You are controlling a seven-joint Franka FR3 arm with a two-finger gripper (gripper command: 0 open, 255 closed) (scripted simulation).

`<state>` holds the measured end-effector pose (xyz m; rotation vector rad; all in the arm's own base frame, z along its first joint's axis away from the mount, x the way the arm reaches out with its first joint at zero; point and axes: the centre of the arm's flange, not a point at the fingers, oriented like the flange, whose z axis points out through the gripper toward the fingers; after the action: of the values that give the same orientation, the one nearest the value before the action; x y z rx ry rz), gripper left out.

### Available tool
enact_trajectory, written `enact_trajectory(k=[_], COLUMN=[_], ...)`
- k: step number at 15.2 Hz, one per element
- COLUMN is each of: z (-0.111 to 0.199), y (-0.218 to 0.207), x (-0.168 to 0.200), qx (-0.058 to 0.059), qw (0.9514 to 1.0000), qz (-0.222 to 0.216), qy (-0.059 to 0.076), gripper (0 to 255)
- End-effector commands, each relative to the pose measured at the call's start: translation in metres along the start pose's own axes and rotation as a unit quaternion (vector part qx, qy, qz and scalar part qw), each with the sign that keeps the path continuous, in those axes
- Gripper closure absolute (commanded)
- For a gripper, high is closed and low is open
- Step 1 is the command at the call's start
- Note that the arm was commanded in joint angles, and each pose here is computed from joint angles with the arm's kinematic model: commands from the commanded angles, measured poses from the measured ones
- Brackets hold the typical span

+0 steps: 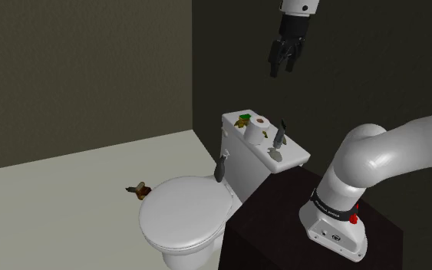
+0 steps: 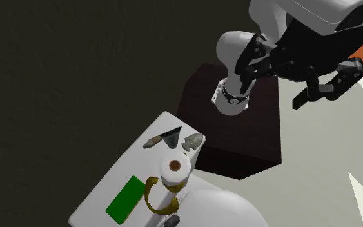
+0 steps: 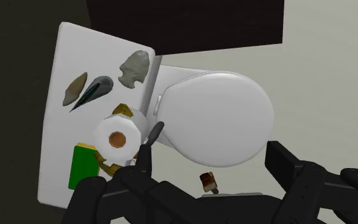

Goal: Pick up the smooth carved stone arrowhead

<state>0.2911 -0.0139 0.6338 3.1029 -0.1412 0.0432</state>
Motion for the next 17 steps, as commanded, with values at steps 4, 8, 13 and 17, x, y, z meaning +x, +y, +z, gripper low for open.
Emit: enact_trajectory(k=[4,8,13,17], z=[0.037,0.086,0.149,0.199], y=[0.017,0.038,0.064,0.084], x=[0.002,0.003,0.003,0.002], qx=[0.007,0.017,0.028,0.038], qw=[0.9999,0.9993,0.998,0.9964], qz=[0.014,0.033,0.056,0.075], qy=[-0.002,-0.005,-0.008,-0.011], gripper=[0,0,0,0])
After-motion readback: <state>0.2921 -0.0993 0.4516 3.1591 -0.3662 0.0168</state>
